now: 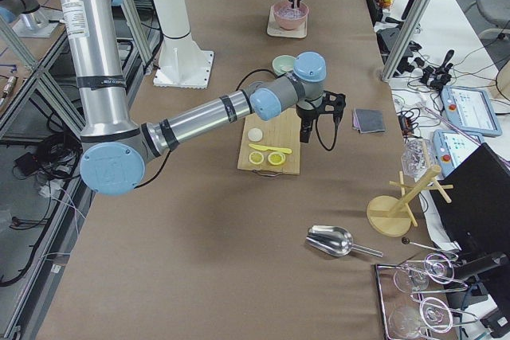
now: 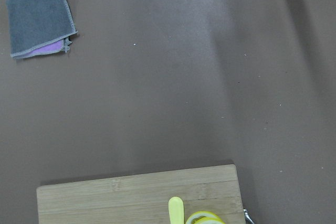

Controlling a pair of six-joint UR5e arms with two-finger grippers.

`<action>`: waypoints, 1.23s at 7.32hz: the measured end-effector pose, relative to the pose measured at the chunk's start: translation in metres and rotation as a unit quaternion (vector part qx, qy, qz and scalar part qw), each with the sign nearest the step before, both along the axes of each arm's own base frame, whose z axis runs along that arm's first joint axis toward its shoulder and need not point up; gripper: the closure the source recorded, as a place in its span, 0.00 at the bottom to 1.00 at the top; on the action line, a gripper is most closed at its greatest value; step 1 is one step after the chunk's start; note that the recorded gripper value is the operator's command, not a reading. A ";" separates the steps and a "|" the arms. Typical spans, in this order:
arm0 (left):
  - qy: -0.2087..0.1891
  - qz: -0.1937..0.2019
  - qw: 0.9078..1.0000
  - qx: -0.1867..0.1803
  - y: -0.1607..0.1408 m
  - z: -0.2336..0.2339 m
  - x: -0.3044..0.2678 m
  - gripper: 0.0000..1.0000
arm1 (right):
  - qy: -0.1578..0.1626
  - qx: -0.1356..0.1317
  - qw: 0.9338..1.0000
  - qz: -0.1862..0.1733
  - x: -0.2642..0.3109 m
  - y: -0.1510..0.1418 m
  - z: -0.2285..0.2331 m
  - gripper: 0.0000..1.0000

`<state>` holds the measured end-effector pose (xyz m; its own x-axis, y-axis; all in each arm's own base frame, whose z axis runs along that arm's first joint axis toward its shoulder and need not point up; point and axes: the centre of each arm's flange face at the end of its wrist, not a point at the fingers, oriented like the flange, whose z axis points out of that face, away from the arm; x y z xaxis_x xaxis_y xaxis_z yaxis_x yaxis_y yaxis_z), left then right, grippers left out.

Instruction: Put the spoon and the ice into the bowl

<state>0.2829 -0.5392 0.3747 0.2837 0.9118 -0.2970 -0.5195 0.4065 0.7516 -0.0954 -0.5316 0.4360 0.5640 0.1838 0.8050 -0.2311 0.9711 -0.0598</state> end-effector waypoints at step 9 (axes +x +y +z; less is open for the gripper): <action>0.089 -0.081 0.980 -0.161 0.046 -0.216 0.244 0.20 | 0.040 0.036 0.997 -0.052 0.061 0.020 0.059 0.00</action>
